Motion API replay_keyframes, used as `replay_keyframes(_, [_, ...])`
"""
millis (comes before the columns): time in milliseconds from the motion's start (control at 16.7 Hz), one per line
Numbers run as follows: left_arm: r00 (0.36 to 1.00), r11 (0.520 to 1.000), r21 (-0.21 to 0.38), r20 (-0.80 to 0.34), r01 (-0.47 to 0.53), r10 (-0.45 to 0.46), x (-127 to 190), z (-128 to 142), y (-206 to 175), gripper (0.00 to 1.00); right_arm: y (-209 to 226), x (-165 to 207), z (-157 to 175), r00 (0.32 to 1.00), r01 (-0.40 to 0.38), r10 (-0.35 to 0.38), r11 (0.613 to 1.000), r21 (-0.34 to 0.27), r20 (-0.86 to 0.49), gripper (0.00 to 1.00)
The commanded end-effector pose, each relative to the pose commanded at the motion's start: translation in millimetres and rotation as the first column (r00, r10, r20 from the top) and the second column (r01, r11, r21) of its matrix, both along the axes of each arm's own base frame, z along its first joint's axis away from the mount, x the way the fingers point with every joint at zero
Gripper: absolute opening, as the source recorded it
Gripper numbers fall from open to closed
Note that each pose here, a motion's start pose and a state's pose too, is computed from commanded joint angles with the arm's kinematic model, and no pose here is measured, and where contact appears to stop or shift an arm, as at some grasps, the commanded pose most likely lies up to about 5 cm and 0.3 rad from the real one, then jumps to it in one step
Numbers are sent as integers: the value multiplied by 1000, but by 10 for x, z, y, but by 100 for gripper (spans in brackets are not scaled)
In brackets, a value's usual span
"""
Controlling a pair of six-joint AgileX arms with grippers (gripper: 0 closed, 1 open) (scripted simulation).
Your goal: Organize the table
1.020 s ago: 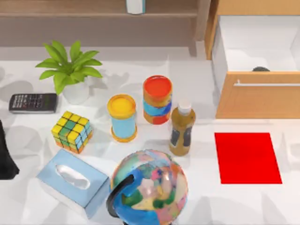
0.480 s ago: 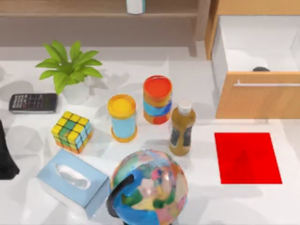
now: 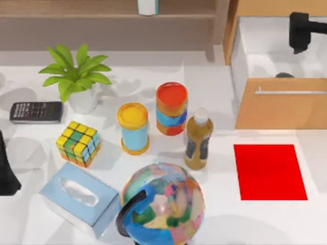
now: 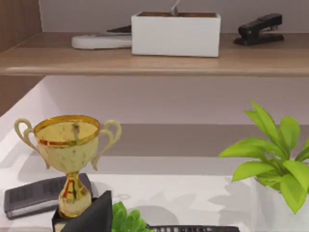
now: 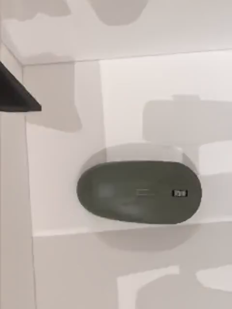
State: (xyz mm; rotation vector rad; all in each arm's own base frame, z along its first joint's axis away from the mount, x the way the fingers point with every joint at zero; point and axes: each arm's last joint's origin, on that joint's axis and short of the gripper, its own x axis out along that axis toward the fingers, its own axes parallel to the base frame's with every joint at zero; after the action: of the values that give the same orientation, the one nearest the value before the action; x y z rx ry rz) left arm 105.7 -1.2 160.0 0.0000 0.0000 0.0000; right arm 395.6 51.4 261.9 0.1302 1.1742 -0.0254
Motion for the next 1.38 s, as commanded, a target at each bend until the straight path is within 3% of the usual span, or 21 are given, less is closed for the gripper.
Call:
replay_keyframes(240, [1000,1000,0,0,0,0,0,0,0,100,166,519,-523,983,3,-9,1000,-31,-183,100])
replay_keyframes(480, [1000,1000,0,0,0,0,0,0,0,100,212,785,-895,960,16,-31,998,-53,-280,100])
replay_keyframes(1380, [1000,1000,0,0,0,0,0,0,0,100,206,842,-1006,956,23,-38,998,-56,-290,100])
